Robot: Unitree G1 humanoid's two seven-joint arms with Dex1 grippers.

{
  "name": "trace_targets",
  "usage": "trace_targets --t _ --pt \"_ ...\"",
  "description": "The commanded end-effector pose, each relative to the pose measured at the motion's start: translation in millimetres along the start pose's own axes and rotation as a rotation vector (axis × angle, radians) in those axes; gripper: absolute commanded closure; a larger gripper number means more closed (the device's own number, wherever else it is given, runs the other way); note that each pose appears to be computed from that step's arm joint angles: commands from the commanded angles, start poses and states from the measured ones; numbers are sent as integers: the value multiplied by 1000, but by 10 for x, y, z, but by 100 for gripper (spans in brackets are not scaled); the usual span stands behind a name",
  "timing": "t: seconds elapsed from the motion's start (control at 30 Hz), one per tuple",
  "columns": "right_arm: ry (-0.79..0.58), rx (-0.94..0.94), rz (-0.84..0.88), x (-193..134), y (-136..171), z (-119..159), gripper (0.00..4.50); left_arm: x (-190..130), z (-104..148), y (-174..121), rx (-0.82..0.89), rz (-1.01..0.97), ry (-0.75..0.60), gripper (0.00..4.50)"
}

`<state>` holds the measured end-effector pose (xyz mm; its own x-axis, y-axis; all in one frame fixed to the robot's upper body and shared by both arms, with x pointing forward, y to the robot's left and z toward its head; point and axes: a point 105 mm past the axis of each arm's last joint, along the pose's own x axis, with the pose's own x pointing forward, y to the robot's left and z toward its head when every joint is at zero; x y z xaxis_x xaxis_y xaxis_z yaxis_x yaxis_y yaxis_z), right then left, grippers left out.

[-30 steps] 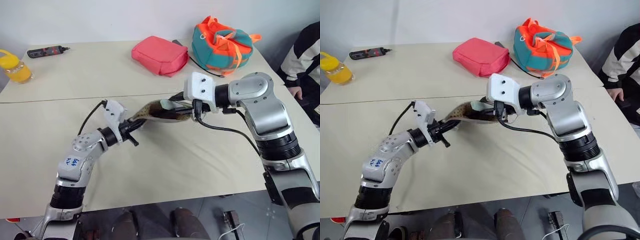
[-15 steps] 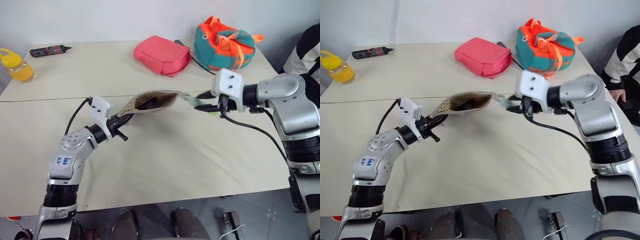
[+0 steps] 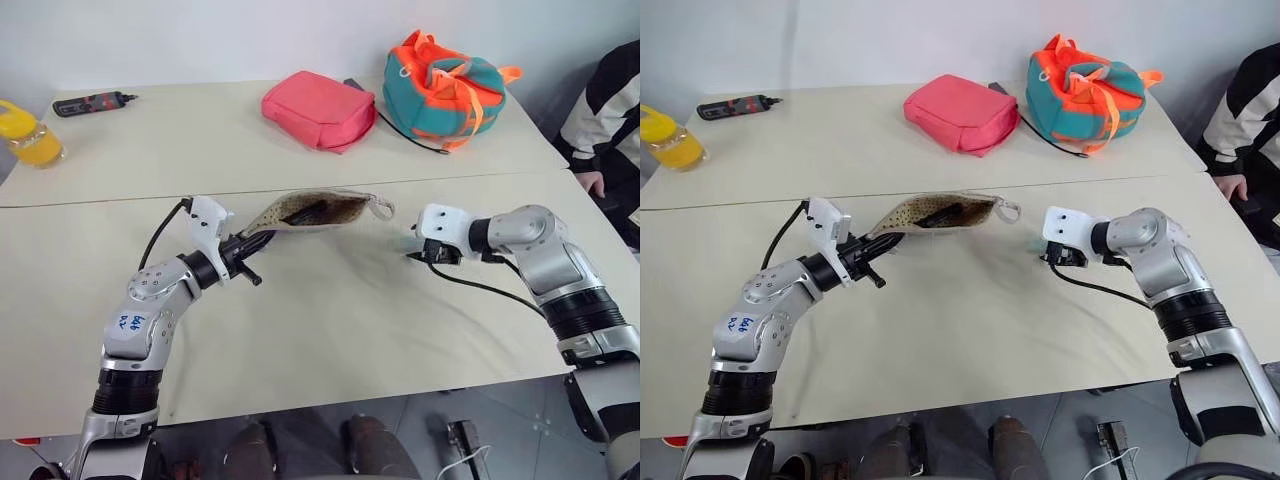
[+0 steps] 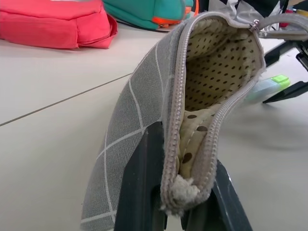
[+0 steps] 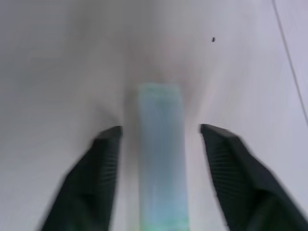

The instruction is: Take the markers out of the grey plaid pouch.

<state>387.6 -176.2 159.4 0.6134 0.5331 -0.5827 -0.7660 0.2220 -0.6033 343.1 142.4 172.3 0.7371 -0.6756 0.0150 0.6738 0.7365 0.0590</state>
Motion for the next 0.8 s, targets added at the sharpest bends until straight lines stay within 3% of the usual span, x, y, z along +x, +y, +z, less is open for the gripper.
trace_targets --t 0.03,0.3,0.37,0.5,0.6,0.8 --pt "-96 31 -37 -255 -172 227 82 -17 141 -21 21 -11 -50 450" --pt "-275 -77 -211 -648 -639 918 82 23 100 -59 14 -35 -40 450" --pt "-346 -77 -221 -651 -656 1086 121 34 97 -69 14 -41 -38 450" --pt "-529 -109 -192 -572 -517 1548 242 46 102 -75 13 -43 -37 450" --pt "-638 -111 -73 -441 -204 1827 346 69 114 -103 6 -48 -40 450" --pt "-558 -186 38 -21 259 1733 346 109 150 -235 11 -96 -28 450"
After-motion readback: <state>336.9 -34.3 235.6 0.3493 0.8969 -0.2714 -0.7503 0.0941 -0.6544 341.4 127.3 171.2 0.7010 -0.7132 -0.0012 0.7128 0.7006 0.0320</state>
